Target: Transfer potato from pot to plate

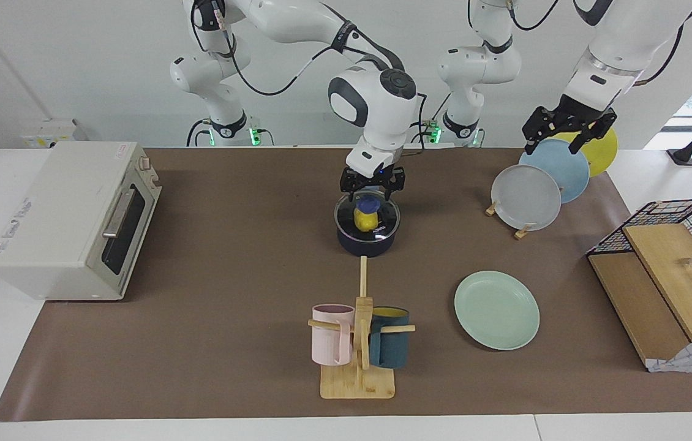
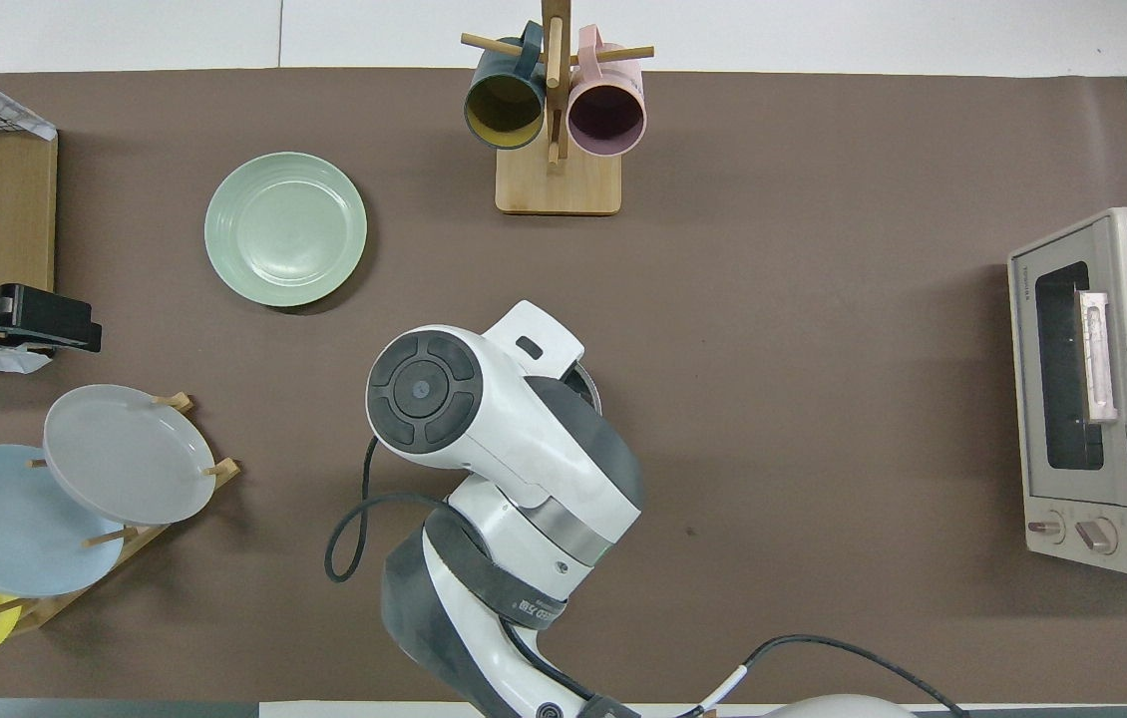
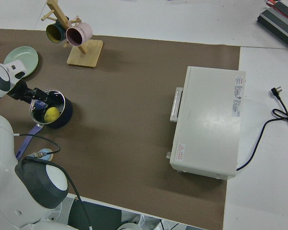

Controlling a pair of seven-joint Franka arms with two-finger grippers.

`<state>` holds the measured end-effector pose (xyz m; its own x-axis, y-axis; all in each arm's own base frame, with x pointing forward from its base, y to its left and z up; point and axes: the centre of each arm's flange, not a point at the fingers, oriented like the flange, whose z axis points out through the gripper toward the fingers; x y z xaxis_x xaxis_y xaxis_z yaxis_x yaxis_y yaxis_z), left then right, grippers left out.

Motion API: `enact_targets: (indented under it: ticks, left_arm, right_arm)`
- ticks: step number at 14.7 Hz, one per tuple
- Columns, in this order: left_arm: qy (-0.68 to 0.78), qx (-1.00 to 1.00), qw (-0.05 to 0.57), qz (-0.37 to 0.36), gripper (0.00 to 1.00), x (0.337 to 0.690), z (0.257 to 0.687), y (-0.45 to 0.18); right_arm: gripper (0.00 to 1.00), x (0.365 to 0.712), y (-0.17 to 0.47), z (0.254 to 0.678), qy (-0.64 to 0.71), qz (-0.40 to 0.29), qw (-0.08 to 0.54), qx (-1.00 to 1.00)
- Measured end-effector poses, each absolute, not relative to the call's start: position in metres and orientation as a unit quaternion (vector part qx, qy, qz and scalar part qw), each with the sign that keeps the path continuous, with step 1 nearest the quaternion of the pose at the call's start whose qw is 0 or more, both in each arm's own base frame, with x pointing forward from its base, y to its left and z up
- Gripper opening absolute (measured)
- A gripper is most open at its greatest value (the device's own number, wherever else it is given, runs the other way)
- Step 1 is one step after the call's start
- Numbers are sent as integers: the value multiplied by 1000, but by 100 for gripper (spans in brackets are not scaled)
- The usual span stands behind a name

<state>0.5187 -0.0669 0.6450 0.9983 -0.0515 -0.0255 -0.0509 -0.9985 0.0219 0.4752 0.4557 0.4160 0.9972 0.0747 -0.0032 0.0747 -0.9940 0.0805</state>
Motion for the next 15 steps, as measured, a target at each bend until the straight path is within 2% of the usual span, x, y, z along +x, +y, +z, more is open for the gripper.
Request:
enact_targets:
  ticks: [9, 10, 12, 13, 14, 15]
  left_arm:
    - [-24, 1000, 11, -13, 100, 519, 645, -65]
    - [-24, 1000, 11, -13, 100, 519, 645, -65]
    - [-24, 1000, 11, -13, 100, 519, 645, -65]
    - [-24, 1000, 11, -13, 100, 519, 645, -65]
    - [-24, 1000, 11, -13, 100, 519, 645, -65]
    - [-24, 1000, 11, -13, 100, 519, 645, -65]
  right_arm:
    - [94, 471, 453, 401, 40, 17, 23, 999]
    - [89, 471, 453, 402, 41, 17, 23, 999]
    - [72, 471, 452, 402, 42, 18, 23, 999]
    - [72, 471, 452, 402, 44, 17, 23, 999]
    - [66, 471, 450, 403, 45, 17, 24, 999]
    - [65, 471, 450, 402, 47, 17, 24, 998]
